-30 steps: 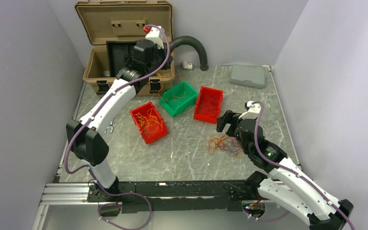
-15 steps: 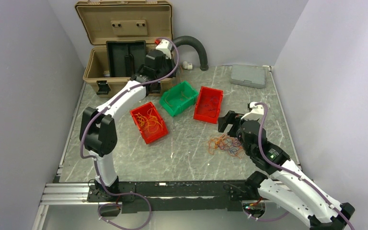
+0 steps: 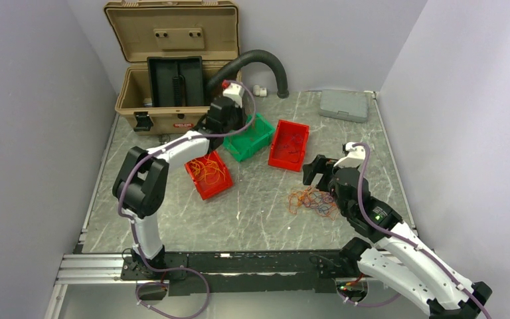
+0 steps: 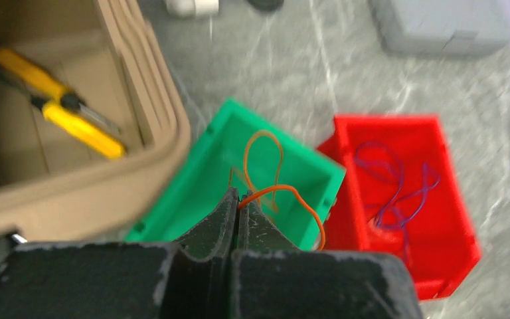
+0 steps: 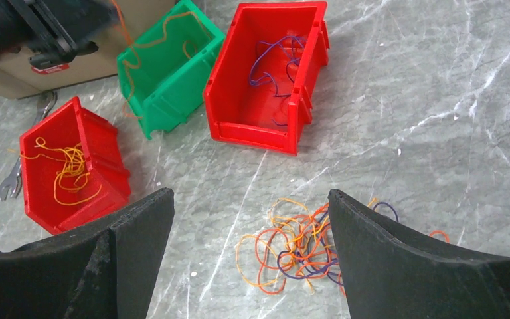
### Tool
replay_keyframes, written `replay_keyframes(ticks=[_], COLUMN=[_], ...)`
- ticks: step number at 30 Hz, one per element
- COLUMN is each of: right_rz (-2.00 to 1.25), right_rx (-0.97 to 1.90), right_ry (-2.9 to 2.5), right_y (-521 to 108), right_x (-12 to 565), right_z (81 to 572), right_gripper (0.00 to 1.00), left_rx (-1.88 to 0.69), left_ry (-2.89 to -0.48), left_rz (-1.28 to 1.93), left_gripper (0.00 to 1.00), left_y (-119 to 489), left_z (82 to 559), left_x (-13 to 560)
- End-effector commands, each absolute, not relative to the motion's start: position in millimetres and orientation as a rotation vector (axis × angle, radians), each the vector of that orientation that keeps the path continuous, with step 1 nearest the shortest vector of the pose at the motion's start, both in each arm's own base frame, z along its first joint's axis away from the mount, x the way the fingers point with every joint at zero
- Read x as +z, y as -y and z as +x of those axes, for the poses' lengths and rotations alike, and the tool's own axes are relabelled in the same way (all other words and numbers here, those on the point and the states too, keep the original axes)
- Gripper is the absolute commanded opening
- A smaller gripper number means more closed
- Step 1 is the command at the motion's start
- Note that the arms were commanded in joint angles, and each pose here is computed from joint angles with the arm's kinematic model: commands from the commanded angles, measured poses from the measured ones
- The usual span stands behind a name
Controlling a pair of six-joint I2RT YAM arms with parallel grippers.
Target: Untangle the cables
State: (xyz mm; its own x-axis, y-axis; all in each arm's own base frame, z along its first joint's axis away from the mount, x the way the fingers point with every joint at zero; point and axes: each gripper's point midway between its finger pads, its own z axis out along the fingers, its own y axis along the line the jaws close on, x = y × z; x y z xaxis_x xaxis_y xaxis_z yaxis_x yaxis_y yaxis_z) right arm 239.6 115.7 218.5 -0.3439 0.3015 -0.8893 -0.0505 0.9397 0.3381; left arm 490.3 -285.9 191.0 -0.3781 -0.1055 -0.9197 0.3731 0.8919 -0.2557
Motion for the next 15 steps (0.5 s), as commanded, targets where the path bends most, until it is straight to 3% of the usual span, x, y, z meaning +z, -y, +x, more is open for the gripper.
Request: replay_keyframes(ticks=[1,8,15], right_rz=[0.185,0.183,0.199], right_rx=[0.343,0.355,0.365], right_ry=[-1.862,-1.871,-1.877], right_y=[-111.2,-114.3,-112.0], right_x=[228.2,227.7,226.6], right_z=[241.5,241.8,237.9], right_gripper=[0.88,0.88,0.88], left_rx=[-0.487,-0.432,-0.364], left_ry=[-1.841,-2.073,-2.219], left_rz=[0.237,0.248,0.289], left_gripper=[0.0,0.0,0.0], left_y=[293.4,302.2,305.6], left_z=[478.1,476.8,489.3], left_x=[192.2,133.6,111.4])
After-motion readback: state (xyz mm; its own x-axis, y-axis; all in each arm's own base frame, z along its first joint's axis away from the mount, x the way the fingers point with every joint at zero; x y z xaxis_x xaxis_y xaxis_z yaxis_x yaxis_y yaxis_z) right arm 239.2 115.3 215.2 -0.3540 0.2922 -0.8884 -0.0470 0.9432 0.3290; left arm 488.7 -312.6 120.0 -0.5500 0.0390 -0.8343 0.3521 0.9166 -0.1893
